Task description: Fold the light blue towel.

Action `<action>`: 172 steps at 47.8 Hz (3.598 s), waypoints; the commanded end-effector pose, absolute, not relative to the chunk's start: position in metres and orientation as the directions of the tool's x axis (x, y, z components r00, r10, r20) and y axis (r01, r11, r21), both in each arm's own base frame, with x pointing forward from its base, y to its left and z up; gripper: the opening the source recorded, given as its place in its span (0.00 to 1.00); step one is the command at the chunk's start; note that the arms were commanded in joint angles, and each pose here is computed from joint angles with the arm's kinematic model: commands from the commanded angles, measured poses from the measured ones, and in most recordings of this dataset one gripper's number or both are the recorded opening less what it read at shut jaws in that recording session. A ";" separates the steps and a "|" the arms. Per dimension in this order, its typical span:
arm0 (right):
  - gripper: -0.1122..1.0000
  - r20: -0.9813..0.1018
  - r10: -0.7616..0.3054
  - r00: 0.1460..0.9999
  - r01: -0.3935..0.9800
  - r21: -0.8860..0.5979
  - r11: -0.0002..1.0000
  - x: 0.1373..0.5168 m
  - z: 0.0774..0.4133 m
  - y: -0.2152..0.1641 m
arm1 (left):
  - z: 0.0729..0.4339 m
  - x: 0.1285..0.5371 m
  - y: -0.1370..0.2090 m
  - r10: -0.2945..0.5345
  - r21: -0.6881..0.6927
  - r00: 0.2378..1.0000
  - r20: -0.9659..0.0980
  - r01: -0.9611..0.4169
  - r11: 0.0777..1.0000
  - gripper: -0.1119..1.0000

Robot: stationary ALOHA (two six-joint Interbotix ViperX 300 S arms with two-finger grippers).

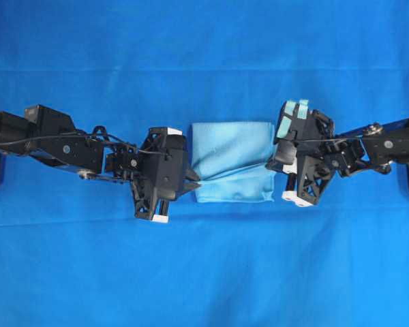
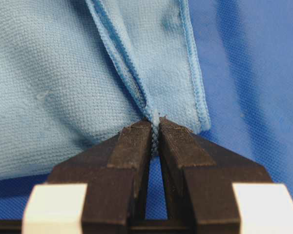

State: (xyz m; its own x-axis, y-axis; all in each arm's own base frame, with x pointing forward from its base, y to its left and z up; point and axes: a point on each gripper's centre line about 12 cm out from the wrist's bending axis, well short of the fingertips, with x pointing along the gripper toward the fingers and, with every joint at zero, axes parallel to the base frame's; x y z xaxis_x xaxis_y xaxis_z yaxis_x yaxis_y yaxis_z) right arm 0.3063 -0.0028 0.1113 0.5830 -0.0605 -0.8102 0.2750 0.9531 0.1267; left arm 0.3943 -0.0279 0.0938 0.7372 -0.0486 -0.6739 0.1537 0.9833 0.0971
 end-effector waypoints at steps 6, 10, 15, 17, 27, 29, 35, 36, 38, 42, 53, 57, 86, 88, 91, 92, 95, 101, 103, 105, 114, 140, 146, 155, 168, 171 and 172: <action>0.22 -0.794 -0.051 0.605 0.264 0.140 0.954 0.316 0.117 0.000 | 0.104 0.400 -0.032 -0.057 0.090 0.759 -0.649 0.150 0.985 0.16; 0.46 -0.793 -0.046 0.608 0.253 0.139 0.957 0.318 0.119 0.004 | 0.106 0.399 -0.033 -0.058 0.081 0.763 -0.644 0.144 0.986 0.33; 0.68 -0.788 -0.046 0.614 0.238 0.130 0.963 0.318 0.127 0.010 | 0.113 0.397 -0.034 -0.062 0.080 0.768 -0.638 0.145 0.986 0.61; 0.68 -0.784 -0.051 0.619 0.236 0.124 0.964 0.317 0.132 0.012 | 0.118 0.395 -0.034 -0.062 0.079 0.770 -0.636 0.144 0.986 0.71; 0.63 -0.745 -0.097 0.660 0.239 0.086 0.967 0.305 0.176 0.015 | 0.154 0.380 -0.033 -0.065 0.078 0.771 -0.633 0.147 0.986 0.79; 0.63 -0.737 -0.111 0.666 0.248 0.079 0.965 0.301 0.184 0.013 | 0.162 0.376 -0.032 -0.066 0.079 0.773 -0.631 0.149 0.986 0.79; 0.63 -0.710 -0.157 0.687 0.273 0.051 0.961 0.285 0.208 0.005 | 0.190 0.363 -0.031 -0.070 0.082 0.793 -0.605 0.149 0.985 0.78; 0.63 -0.705 -0.165 0.689 0.276 0.045 0.960 0.282 0.211 0.004 | 0.194 0.361 -0.031 -0.070 0.083 0.797 -0.599 0.149 0.985 0.78; 0.63 -0.691 -0.179 0.700 0.277 0.032 0.960 0.276 0.218 0.001 | 0.202 0.355 -0.031 -0.071 0.083 0.806 -0.587 0.148 0.986 0.78; 0.63 -0.653 -0.199 0.730 0.270 0.008 0.963 0.263 0.230 -0.003 | 0.218 0.344 -0.030 -0.073 0.091 0.832 -0.549 0.147 0.985 0.77; 0.63 -0.544 -0.208 0.812 0.252 0.006 0.968 0.228 0.251 -0.009 | 0.254 0.298 -0.026 -0.079 0.109 0.900 -0.429 0.138 0.984 0.76; 0.63 -0.516 -0.211 0.830 0.250 0.005 0.968 0.215 0.252 -0.011 | 0.261 0.277 -0.024 -0.080 0.111 0.926 -0.370 0.130 0.985 0.76; 0.63 -0.390 -0.223 0.893 0.264 0.054 0.963 0.157 0.220 -0.025 | 0.232 0.165 0.003 0.019 0.080 0.982 -0.186 -0.005 0.997 0.76; 0.63 -0.392 -0.223 0.893 0.265 0.057 0.963 0.157 0.218 -0.025 | 0.229 0.162 0.004 0.024 0.074 0.984 -0.177 -0.011 0.997 0.75; 0.63 -0.394 -0.217 0.893 0.261 0.059 0.964 0.158 0.216 -0.025 | 0.227 0.158 0.005 0.030 0.060 0.986 -0.166 -0.020 0.998 0.75; 0.63 -0.394 -0.216 0.893 0.259 0.060 0.964 0.158 0.216 -0.025 | 0.225 0.157 0.005 0.032 0.056 0.986 -0.166 -0.023 0.998 0.75; 0.63 -0.392 -0.214 0.895 0.257 0.061 0.964 0.158 0.216 -0.024 | 0.225 0.156 0.006 0.036 0.047 0.986 -0.165 -0.029 0.998 0.75; 0.63 -0.392 -0.212 0.895 0.255 0.061 0.965 0.158 0.216 -0.024 | 0.222 0.157 0.006 0.038 0.044 0.983 -0.177 -0.030 0.999 0.75; 0.63 -0.394 -0.213 0.894 0.256 0.061 0.965 0.158 0.215 -0.024 | 0.221 0.157 0.006 0.038 0.044 0.983 -0.179 -0.030 0.999 0.75; 0.63 -0.394 -0.213 0.894 0.256 0.061 0.965 0.158 0.215 -0.024 | 0.222 0.157 0.006 0.038 0.044 0.983 -0.177 -0.031 0.999 0.75; 0.63 -0.397 -0.213 0.893 0.256 0.058 0.965 0.158 0.215 -0.024 | 0.221 0.157 0.006 0.038 0.042 0.983 -0.177 -0.031 0.999 0.75; 0.63 -0.401 -0.212 0.891 0.255 0.057 0.965 0.159 0.213 -0.024 | 0.220 0.157 0.006 0.039 0.044 0.983 -0.182 -0.032 0.999 0.75; 0.63 -0.402 -0.211 0.891 0.255 0.058 0.965 0.159 0.213 -0.024 | 0.220 0.157 0.006 0.038 0.044 0.983 -0.182 -0.030 0.999 0.75; 0.63 -0.403 -0.212 0.890 0.256 0.058 0.965 0.159 0.213 -0.024 | 0.221 0.157 0.006 0.038 0.042 0.983 -0.180 -0.031 0.999 0.75; 0.63 -0.403 -0.212 0.890 0.255 0.057 0.965 0.159 0.213 -0.024 | 0.220 0.157 0.006 0.039 0.044 0.983 -0.182 -0.032 0.999 0.75; 0.63 -0.402 -0.212 0.891 0.255 0.055 0.965 0.159 0.213 -0.024 | 0.221 0.157 0.006 0.038 0.044 0.983 -0.180 -0.030 0.999 0.75; 0.63 -0.404 -0.212 0.890 0.255 0.055 0.965 0.159 0.213 -0.024 | 0.221 0.157 0.006 0.038 0.044 0.983 -0.180 -0.030 0.999 0.75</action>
State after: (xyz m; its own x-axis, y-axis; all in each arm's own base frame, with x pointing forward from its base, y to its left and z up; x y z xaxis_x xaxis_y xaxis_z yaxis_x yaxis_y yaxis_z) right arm 0.1561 -0.0244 0.2105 0.8887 -0.2154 -0.4047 0.2588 0.9644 0.0551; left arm 0.1545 0.0054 0.2175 0.9822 0.0345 -0.1845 -0.0266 0.9986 0.0452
